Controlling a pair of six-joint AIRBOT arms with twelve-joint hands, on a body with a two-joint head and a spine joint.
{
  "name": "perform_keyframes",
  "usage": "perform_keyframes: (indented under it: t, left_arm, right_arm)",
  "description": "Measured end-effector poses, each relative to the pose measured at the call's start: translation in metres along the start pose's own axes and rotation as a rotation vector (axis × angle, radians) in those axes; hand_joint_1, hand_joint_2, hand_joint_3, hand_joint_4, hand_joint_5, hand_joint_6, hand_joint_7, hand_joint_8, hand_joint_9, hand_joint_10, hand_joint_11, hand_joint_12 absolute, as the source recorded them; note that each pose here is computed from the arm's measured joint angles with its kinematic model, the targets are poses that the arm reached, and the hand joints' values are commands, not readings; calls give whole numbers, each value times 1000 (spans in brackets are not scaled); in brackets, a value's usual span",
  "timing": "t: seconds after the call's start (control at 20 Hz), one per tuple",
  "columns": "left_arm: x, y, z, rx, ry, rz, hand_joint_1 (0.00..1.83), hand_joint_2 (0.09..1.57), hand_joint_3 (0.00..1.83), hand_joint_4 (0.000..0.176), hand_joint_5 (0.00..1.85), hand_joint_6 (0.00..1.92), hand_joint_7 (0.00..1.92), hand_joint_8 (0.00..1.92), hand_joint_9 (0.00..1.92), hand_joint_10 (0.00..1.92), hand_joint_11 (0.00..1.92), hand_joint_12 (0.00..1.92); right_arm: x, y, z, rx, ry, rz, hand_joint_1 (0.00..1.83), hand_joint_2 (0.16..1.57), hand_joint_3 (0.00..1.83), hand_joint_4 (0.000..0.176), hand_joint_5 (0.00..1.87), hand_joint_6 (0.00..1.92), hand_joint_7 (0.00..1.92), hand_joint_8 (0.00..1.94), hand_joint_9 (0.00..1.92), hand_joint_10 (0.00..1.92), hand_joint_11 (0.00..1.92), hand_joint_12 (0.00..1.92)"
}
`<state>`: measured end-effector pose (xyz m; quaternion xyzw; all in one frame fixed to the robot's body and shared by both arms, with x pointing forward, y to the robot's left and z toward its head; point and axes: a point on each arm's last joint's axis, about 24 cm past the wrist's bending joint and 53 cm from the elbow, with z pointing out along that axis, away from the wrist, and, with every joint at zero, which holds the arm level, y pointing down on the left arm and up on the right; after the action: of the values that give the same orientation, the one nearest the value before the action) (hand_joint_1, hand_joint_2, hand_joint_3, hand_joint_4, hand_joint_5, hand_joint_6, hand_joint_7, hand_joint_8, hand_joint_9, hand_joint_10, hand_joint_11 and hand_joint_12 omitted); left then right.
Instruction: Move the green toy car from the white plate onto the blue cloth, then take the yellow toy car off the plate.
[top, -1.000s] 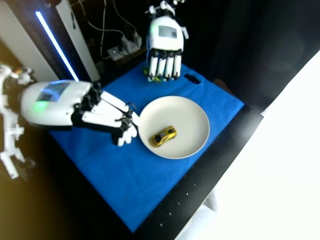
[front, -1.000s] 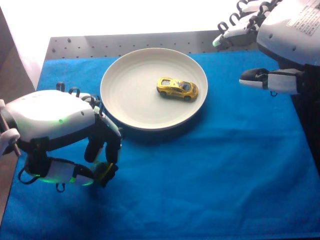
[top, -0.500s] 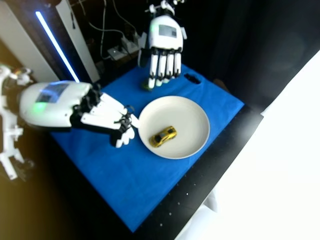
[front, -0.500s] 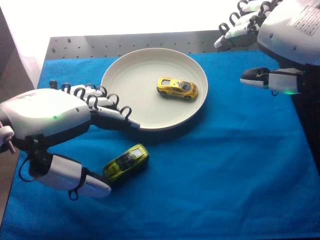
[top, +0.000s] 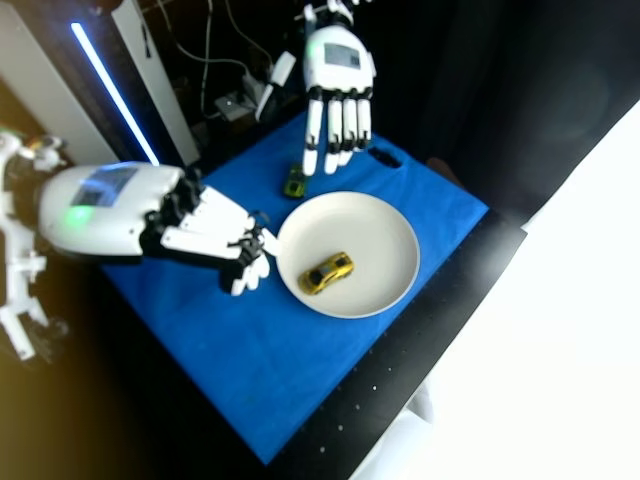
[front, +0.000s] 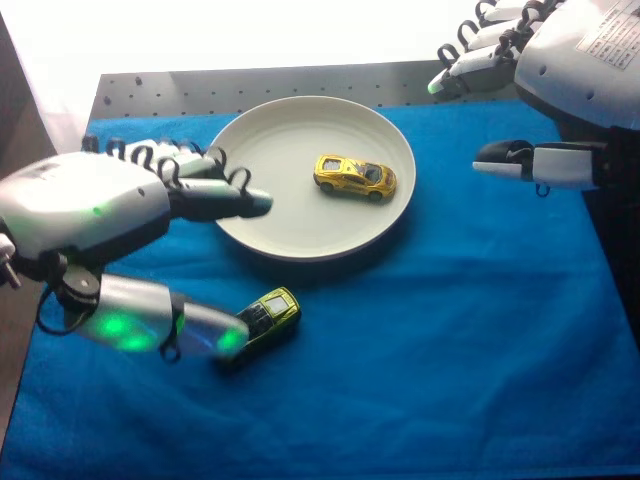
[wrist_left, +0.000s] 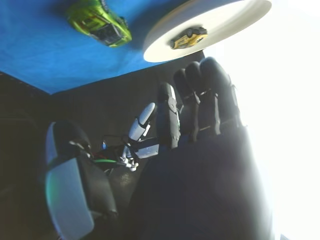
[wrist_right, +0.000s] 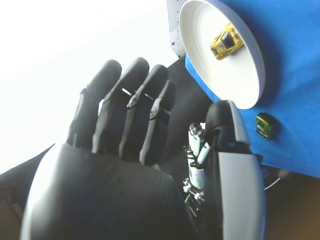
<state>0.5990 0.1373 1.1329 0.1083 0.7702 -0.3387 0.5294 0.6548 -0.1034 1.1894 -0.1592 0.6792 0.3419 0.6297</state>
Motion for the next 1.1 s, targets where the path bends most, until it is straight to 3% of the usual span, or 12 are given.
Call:
perform_keyframes:
  t: [0.05,0.1,0.25,0.35,0.45,0.55,0.65,0.8,0.85,0.95,1.0,1.1]
  left_arm:
    - [-5,0,0,-2,-19,4,255,1133,12,0,437,28,138,1041,73,1567,72,1921]
    - [-12,1,0,-4,-51,2,335,1149,6,0,467,34,94,1136,14,1513,14,1864]
    - [-27,4,-2,-19,-115,11,471,1174,2,0,533,55,95,1081,0,1342,0,1761]
    - [-31,5,-2,-23,-130,14,472,1175,0,0,592,90,114,1151,0,1448,0,1911]
    - [-35,9,-1,-30,-153,7,490,1185,1,0,616,130,82,1234,0,1578,0,1921]
    - [-40,15,-2,-45,-174,-7,487,1160,0,7,555,312,89,1271,0,1589,0,1921]
    - [-41,16,-3,-48,-185,-13,480,1165,0,0,496,474,107,1251,0,1543,0,1921]
    - [-40,15,-3,-44,-186,-10,523,1143,0,8,481,597,80,1406,0,1690,0,1921]
    - [-40,16,-3,-44,-187,-11,545,1136,0,0,499,608,102,1394,24,1685,0,1921]
    - [-40,17,-5,-48,-196,-15,561,1128,0,1,522,655,145,1339,43,1646,0,1921]
    - [-40,18,-6,-49,-198,-16,562,1127,0,2,511,695,154,1320,41,1645,0,1921]
    - [-40,20,-6,-56,-198,-23,572,1126,0,18,493,789,204,1138,54,1473,0,1921]
  right_arm:
    - [0,0,0,1,0,-1,768,1076,0,0,715,217,689,449,490,978,161,1715]
    - [-1,-3,0,4,-1,-7,753,1057,0,0,711,235,706,437,489,995,166,1734]
    - [-5,-13,0,24,-8,-12,774,1056,0,0,612,537,635,612,454,1051,157,1716]
    - [-4,-13,1,23,-8,-12,732,1054,1,0,686,320,718,326,555,860,286,1618]
    - [1,-10,6,15,-5,-5,682,979,0,0,751,140,781,133,564,797,276,1642]
    - [5,-9,10,11,-3,2,719,944,0,0,784,103,840,81,612,737,315,1589]
    - [6,-11,16,17,-4,10,770,930,0,0,797,96,884,89,605,874,373,1613]
    - [11,-12,26,21,-6,27,756,938,1,0,820,126,888,278,618,1091,412,1727]
    - [12,-13,31,23,2,28,753,942,0,0,817,155,844,380,622,1078,406,1728]
    - [9,-11,41,22,-7,35,726,939,0,0,808,253,763,681,659,1200,487,1773]
    - [8,-10,46,19,-10,37,700,934,0,0,768,409,720,820,643,1262,496,1804]
    - [14,-9,52,21,3,46,699,947,3,0,686,546,689,971,670,1384,567,1856]
